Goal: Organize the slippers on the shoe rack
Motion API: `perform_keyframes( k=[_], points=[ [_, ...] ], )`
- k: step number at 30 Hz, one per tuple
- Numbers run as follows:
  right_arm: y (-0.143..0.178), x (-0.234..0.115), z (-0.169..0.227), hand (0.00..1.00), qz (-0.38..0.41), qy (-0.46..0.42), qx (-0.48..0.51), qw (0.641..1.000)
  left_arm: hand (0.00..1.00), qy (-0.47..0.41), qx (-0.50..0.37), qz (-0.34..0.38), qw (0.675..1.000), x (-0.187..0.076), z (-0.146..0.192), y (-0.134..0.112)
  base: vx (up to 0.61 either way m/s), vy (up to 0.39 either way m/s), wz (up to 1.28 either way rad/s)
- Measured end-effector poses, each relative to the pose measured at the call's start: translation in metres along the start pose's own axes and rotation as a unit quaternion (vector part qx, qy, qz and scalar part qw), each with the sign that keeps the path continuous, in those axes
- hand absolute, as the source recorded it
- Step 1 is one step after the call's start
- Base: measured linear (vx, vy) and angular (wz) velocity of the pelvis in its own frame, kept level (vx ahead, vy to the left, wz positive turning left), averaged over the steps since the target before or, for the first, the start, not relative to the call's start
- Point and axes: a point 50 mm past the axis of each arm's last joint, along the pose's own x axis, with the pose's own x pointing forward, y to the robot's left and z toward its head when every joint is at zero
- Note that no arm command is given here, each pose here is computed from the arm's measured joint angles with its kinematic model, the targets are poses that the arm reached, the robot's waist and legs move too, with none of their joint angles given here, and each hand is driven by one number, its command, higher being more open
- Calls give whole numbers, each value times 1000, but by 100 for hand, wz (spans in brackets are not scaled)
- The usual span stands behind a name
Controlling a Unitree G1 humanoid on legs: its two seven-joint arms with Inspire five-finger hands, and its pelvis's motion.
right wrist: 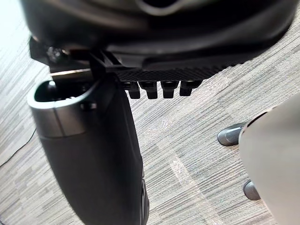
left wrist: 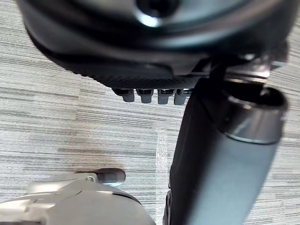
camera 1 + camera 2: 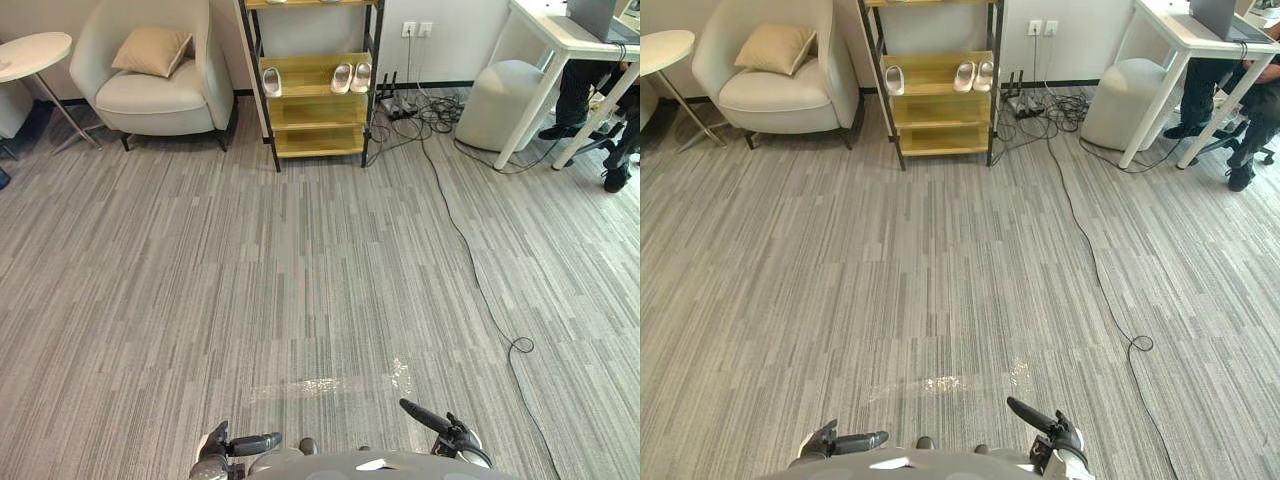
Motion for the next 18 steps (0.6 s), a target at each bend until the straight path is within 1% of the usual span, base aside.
perform_keyframes(
  k=[14, 18],
  points=[
    [1, 0, 0, 100, 2, -1, -1, 1000, 100, -2, 1, 1, 1000, 0, 1, 1, -13, -8, 0],
    [3, 0, 2, 100, 4, -5, -20, 1000, 100, -3, 2, 2, 1000, 0, 2, 2, 0, 0, 0]
  ],
)
